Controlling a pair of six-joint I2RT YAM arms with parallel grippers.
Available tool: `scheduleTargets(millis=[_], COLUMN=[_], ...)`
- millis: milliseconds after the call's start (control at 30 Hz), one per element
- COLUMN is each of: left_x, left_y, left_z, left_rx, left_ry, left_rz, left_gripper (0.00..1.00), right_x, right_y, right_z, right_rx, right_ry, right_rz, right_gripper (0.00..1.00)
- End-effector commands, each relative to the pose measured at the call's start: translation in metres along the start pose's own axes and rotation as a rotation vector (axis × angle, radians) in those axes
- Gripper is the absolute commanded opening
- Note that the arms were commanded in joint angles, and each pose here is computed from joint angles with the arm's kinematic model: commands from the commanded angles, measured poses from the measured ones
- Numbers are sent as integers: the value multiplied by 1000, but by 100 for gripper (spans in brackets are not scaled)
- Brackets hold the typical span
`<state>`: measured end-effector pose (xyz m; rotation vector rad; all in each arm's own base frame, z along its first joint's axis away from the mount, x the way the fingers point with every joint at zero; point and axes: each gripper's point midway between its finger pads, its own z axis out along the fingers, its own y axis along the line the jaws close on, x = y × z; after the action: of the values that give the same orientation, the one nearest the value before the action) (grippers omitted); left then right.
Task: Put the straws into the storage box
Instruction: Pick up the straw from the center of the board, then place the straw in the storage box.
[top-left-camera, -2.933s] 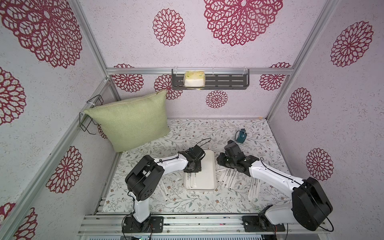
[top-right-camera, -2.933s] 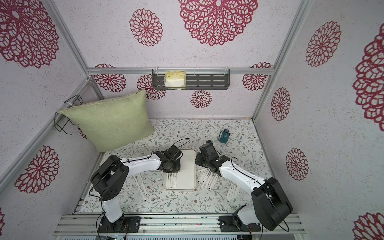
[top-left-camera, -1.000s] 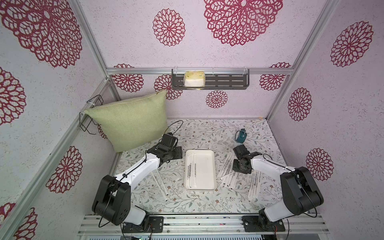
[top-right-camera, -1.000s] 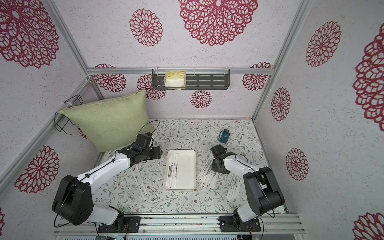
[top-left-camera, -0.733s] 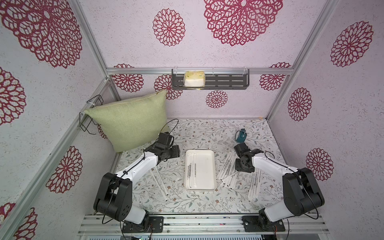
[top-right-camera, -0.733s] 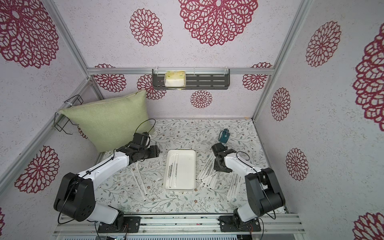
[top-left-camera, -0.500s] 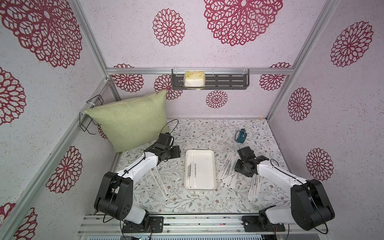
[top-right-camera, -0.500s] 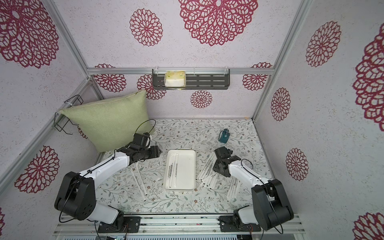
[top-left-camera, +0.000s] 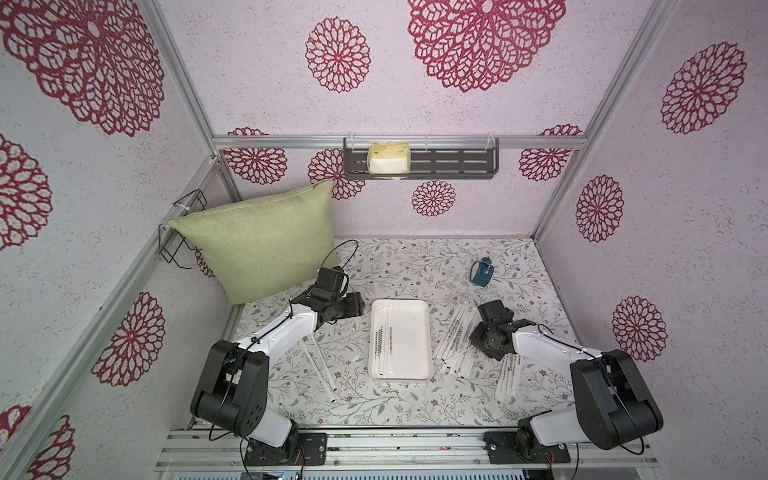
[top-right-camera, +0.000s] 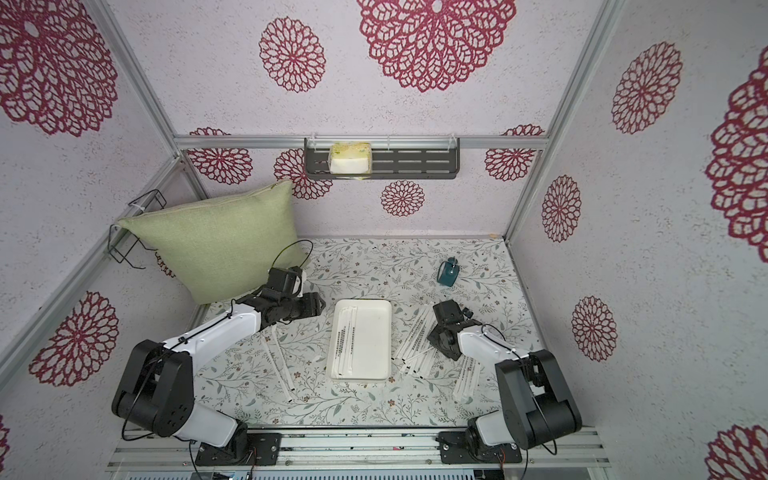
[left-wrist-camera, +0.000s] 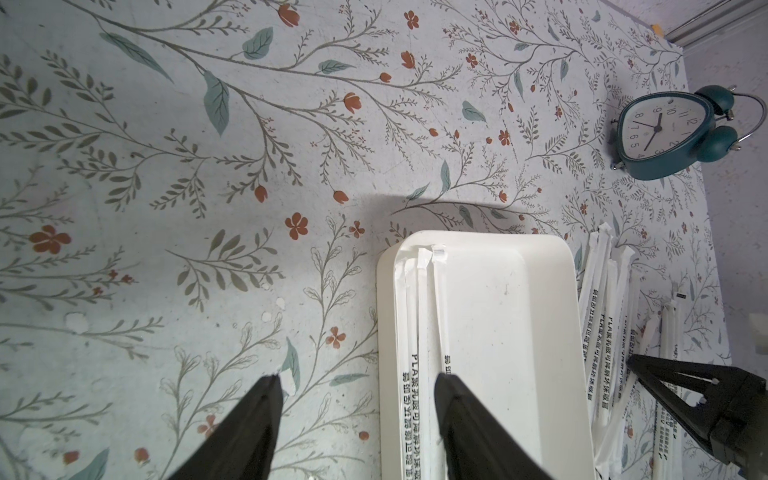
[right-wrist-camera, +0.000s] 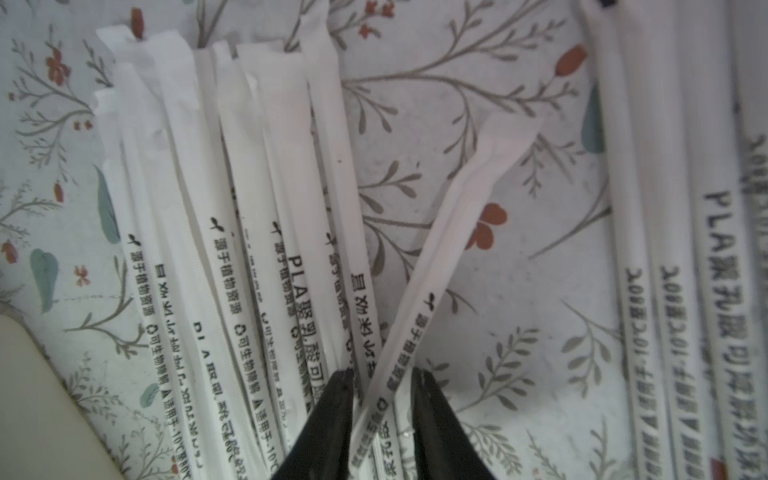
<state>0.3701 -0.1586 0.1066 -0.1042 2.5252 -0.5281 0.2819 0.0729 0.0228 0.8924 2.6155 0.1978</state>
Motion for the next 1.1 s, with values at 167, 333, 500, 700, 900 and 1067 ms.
scheduleTargets(millis=[167, 333, 500, 700, 900, 1067], left_x=[-3, -6, -5, 5, 13, 22], left_y=[0, 0, 6, 21, 45, 58], left_z=[0, -10, -15, -24, -35, -43], left_rx=[14, -3, -40, -50, -100, -134], left_ry=[-10, -22, -18, 2, 21, 18], left_rz=[-9, -1, -19, -83, -169, -195], left_gripper=[65, 65, 65, 64, 63, 63], right_x=[-11, -8, 1, 57, 106, 137], right_y=[10, 25, 57, 175, 244, 247], right_z=[-11, -28, -51, -90, -72, -42], right_rx=[-21, -53, -101, -255, -322, -323], right_ry=[-26, -12, -8, 2, 19, 96], right_rz=[-27, -85, -162, -369, -475, -500], right_gripper=[19, 17, 15, 13, 11, 11])
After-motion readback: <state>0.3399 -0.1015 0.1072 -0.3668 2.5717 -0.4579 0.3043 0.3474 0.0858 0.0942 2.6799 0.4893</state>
